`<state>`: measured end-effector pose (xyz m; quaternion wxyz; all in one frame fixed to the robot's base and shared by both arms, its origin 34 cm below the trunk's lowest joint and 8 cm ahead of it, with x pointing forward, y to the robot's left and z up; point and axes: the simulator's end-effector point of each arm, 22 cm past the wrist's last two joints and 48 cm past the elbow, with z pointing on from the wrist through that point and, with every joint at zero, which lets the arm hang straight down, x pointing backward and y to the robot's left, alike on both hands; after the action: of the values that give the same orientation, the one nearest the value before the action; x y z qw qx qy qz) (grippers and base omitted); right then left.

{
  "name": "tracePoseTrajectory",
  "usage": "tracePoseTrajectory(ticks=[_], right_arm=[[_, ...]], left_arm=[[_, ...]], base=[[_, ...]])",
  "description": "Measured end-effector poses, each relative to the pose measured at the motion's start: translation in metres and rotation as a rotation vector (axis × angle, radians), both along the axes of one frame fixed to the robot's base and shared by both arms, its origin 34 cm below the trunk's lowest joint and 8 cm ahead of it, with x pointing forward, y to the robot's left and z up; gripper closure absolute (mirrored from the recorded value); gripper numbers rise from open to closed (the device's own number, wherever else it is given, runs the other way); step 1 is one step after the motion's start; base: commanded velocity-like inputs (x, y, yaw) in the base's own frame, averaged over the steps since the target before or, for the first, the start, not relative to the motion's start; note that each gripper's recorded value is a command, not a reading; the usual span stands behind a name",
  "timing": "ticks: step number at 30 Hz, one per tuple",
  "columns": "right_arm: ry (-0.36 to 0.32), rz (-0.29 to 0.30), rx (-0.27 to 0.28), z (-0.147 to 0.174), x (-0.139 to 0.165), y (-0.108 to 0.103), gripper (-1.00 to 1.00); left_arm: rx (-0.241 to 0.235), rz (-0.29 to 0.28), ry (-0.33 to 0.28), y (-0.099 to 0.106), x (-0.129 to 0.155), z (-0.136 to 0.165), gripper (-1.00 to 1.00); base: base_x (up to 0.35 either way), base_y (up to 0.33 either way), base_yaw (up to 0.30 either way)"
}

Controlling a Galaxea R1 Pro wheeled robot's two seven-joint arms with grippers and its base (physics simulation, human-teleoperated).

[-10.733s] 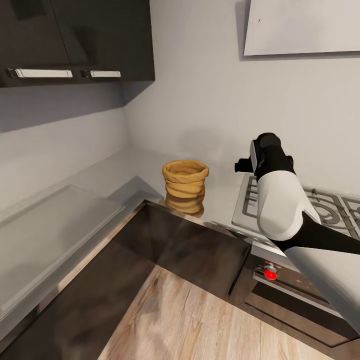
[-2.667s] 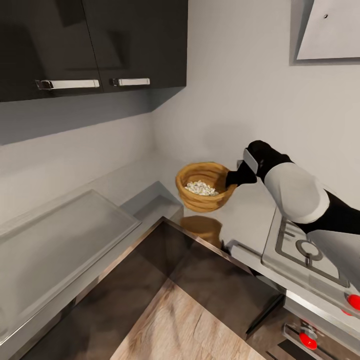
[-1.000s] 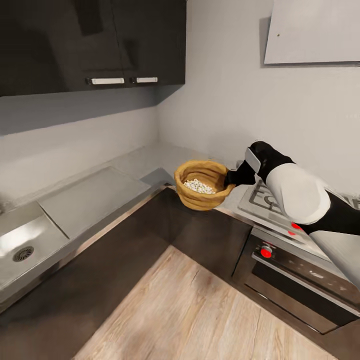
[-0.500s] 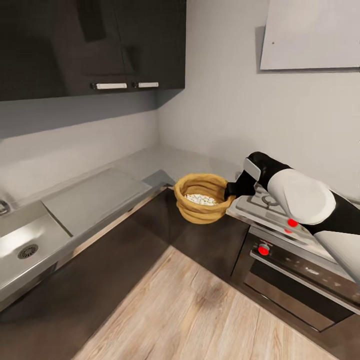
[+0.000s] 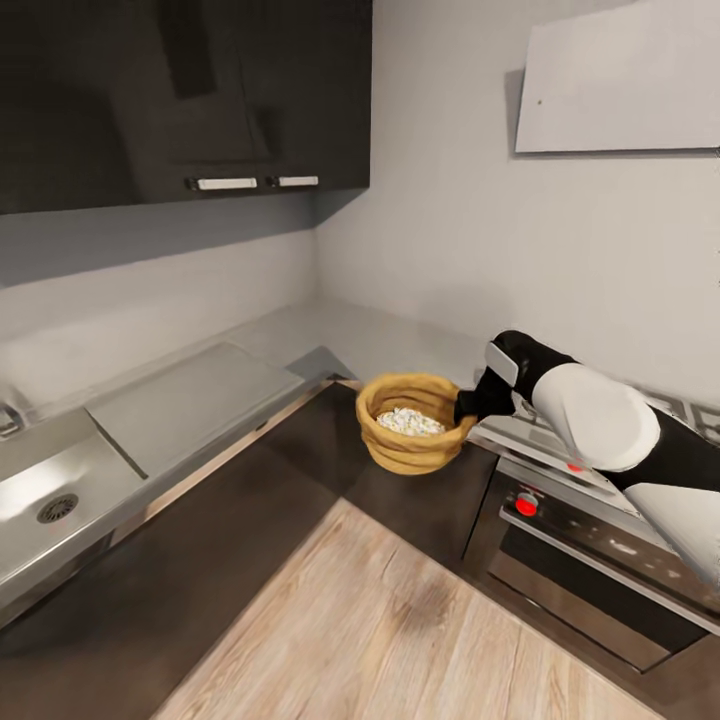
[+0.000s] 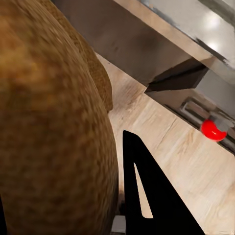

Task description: In the kitchen, take the popcorn bag from the countertop, put it into the microwave, and heat it until the popcorn is cooked so the cooked popcorn ends up inside the bag.

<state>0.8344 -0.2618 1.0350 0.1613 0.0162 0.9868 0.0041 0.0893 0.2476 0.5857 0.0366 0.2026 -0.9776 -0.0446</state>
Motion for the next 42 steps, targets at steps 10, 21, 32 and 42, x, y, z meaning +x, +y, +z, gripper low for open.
tracePoseTrajectory(ticks=[10, 21, 32, 42], right_arm=[[0.007, 0.001, 0.002, -0.003, -0.009, 0.001, 1.0], [-0.01, 0.007, 0.0, 0.009, -0.01, 0.005, 1.0], [0.015, 0.009, 0.001, -0.006, -0.025, 0.006, 1.0], [0.022, 0.007, 0.005, -0.005, -0.033, 0.004, 1.0]], left_arm=[[0.0, 0.0, -0.016, 0.0, 0.006, -0.001, -1.0], [-0.001, 0.0, -0.033, -0.001, 0.013, -0.001, -1.0], [0.0, 0.0, -0.051, 0.0, 0.02, -0.001, -1.0], [0.0, 0.0, -0.067, 0.0, 0.026, -0.002, -1.0]], base=[[0.0, 0.0, 0.0], [0.0, 0.0, 0.0], [0.0, 0.0, 0.0], [0.0, 0.0, 0.0]])
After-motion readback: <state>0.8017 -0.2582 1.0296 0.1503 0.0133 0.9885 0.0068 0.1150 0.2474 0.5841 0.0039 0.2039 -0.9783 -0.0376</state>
